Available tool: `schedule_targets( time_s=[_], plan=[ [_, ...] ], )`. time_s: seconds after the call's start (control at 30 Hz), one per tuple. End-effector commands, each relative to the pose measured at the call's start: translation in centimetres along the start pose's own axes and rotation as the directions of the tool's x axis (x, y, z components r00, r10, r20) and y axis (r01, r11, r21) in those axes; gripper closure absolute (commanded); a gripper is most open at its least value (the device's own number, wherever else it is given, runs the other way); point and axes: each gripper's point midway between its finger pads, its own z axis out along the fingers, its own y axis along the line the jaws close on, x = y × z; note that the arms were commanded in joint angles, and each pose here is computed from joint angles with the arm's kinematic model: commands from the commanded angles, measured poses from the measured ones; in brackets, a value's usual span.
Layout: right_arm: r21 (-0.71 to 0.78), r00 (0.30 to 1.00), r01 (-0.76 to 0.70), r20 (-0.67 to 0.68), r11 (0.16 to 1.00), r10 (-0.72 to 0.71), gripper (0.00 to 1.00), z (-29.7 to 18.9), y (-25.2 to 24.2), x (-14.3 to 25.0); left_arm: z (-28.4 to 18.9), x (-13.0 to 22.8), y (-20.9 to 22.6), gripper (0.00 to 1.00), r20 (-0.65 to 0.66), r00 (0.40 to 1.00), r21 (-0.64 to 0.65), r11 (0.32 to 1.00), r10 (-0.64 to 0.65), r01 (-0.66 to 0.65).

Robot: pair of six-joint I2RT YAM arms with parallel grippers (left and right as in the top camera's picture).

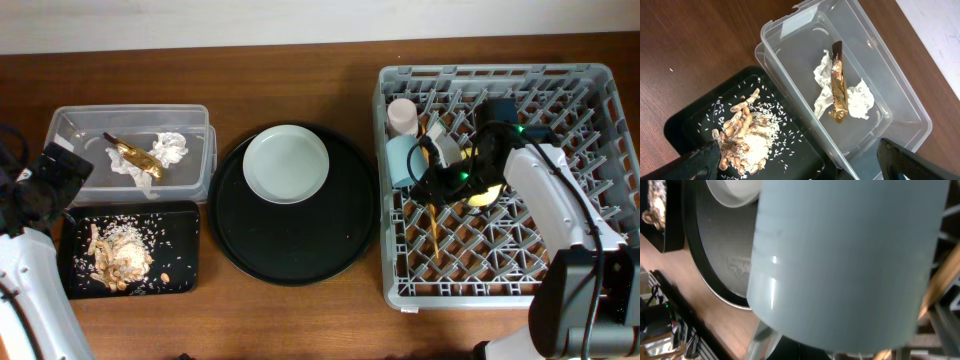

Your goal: Sort waste into correct bins and load items into the dishwasher rack

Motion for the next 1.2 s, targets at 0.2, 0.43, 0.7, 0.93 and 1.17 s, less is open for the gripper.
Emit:
schedule_targets(
  time_s=[0.2, 0.43, 0.7, 0.93, 1.17],
  plan=[
    [0.179, 0.998, -0.007, 0.056, 0.984, -0.003, 0.95, -4.2, 0.6, 0.9, -0.4, -0.5, 0.0, 0.01, 0.015, 1.000, 0.002, 1.000, -0.001, 0.001],
    [0.250, 0.939, 0.015, 0.329, 0.968, -0.099, 0.96, -10.1, 4.9, -2.1, -0.4, -0.5, 0.0, 0.01, 0.015, 1.000, 0.002, 1.000, -0.001, 0.001],
    [0.369, 0.921, -0.009, 0.365, 0.929, -0.137, 0.82, -6.9, 8.3, -5.0, -0.4, -0.5, 0.0, 0.01, 0.015, 1.000, 0.002, 1.000, -0.001, 0.001],
    [0.483, 0.876, 0.037, 0.406, 0.875, -0.261, 0.66, 0.9, 12.7, -9.4, -0.4, -0.5, 0.0, 0.01, 0.015, 1.000, 0.002, 1.000, -0.001, 0.001],
    [0.496, 0.887, 0.033, 0.385, 0.868, -0.254, 0.53, 8.8, 9.4, -12.5, -0.4, -0.5, 0.0, 0.01, 0.015, 1.000, 0.002, 1.000, -0.001, 0.001]
  ],
)
